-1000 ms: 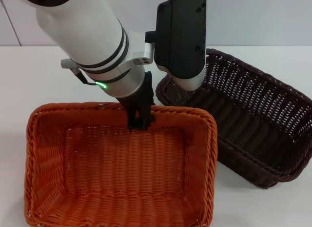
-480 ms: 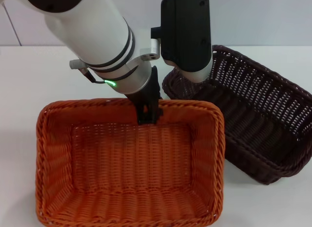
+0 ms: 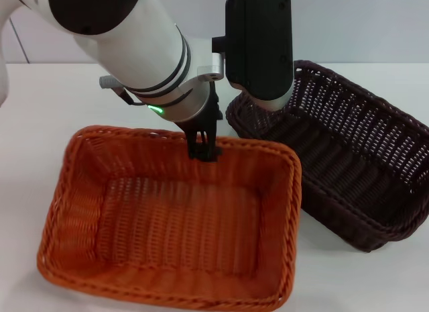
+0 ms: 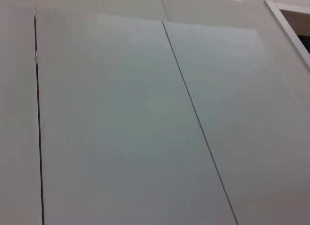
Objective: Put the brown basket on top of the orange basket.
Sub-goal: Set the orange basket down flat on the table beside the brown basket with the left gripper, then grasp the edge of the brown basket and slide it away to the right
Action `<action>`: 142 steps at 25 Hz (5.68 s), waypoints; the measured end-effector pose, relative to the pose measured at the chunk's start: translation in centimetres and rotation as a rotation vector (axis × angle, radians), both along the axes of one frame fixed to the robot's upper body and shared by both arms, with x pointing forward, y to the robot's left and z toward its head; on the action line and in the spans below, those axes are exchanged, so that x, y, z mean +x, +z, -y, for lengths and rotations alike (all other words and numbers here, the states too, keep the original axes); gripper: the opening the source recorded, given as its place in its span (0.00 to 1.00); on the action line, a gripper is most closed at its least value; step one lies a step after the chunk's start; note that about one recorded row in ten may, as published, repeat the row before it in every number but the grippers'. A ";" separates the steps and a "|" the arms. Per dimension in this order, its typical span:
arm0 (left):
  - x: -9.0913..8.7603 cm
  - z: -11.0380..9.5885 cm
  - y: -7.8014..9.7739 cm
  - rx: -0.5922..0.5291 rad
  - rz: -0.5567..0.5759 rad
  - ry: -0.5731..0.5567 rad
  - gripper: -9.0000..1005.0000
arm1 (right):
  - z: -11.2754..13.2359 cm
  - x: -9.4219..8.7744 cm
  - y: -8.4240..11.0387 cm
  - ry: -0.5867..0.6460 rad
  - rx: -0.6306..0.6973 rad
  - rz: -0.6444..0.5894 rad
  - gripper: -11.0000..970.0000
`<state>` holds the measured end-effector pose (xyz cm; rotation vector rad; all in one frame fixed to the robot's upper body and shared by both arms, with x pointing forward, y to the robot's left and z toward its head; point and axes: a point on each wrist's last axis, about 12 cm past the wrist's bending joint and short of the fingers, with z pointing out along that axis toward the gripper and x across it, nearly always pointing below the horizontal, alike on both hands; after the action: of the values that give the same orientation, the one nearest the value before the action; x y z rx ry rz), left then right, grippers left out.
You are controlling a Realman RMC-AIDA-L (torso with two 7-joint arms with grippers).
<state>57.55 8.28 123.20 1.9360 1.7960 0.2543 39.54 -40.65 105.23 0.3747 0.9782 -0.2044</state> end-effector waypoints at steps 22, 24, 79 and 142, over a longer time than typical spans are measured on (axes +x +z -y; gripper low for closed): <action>-2.1 -8.8 8.3 -0.833 0.725 0.313 0.72 | 0.1 0.5 0.1 0.003 0.003 -0.002 0.78; -3.1 -11.0 8.3 -0.968 0.865 0.338 0.72 | 0.1 0.7 0.0 0.008 0.006 -0.014 0.78; -11.1 -27.0 -21.5 -1.436 0.851 1.084 0.72 | -5.0 13.8 4.5 0.693 -0.103 -0.146 0.78; -9.9 -26.5 -22.2 -1.403 0.774 1.154 0.72 | -11.1 14.2 21.8 1.257 -1.381 -1.300 0.77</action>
<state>47.66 34.77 100.99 -0.2301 1.5090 0.0251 53.74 -29.51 126.99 -1.8453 1.8304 0.1112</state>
